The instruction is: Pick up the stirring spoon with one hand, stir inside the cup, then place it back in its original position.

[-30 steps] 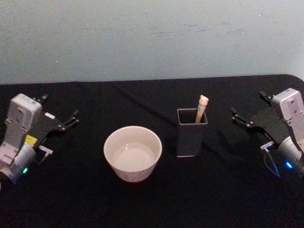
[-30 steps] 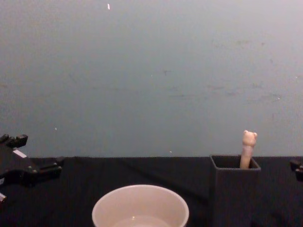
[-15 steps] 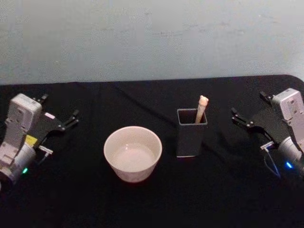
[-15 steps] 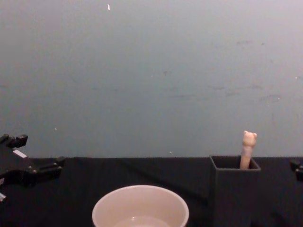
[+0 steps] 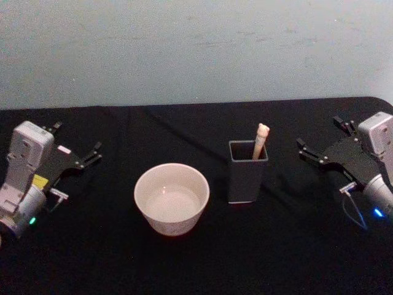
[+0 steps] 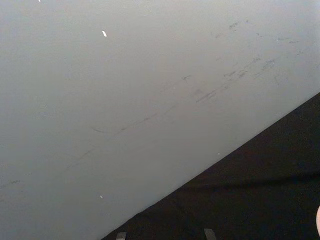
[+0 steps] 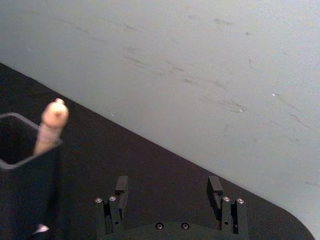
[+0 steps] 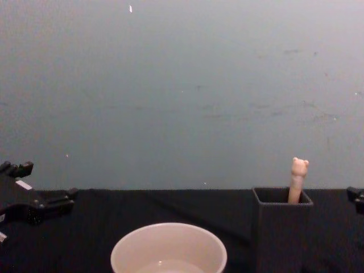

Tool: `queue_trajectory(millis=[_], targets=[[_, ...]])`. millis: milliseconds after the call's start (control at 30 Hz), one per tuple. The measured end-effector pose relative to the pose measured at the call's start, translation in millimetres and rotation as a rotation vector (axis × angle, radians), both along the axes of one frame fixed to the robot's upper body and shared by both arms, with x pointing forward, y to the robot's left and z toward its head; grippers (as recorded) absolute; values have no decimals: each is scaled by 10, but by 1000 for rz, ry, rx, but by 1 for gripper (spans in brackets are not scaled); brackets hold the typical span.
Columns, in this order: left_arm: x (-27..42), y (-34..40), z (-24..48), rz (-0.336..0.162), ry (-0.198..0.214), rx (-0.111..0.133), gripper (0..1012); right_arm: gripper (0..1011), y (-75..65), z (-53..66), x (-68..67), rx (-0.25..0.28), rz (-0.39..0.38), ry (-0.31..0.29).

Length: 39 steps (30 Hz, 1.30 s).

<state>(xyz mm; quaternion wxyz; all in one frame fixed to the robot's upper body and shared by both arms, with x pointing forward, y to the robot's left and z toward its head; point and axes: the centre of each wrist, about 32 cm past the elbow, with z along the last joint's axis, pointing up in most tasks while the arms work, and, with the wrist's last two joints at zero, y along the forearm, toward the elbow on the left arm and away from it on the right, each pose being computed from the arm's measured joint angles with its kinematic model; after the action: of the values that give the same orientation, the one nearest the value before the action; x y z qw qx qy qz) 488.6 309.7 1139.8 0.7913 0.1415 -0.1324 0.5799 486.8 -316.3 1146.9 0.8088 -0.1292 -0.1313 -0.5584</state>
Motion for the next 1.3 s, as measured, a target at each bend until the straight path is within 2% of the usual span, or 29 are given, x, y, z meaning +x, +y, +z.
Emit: queue_trajectory(millis=[367,567,733,1000,1300], targets=[[0,0,0,0,0,0,1001,1002,-5,108,-227,93,162,18],[0,0,0,0,0,0,1002,1000,74,141,-246,137,238,28],[0,0,0,0,0,0,1001,1002,190,167,-159,177,282,26],[0,0,0,0,0,0,1001,1002,291,171,-21,204,287,37],[0,0,0,0,0,0,1001,1002,351,154,154,292,287,106]])
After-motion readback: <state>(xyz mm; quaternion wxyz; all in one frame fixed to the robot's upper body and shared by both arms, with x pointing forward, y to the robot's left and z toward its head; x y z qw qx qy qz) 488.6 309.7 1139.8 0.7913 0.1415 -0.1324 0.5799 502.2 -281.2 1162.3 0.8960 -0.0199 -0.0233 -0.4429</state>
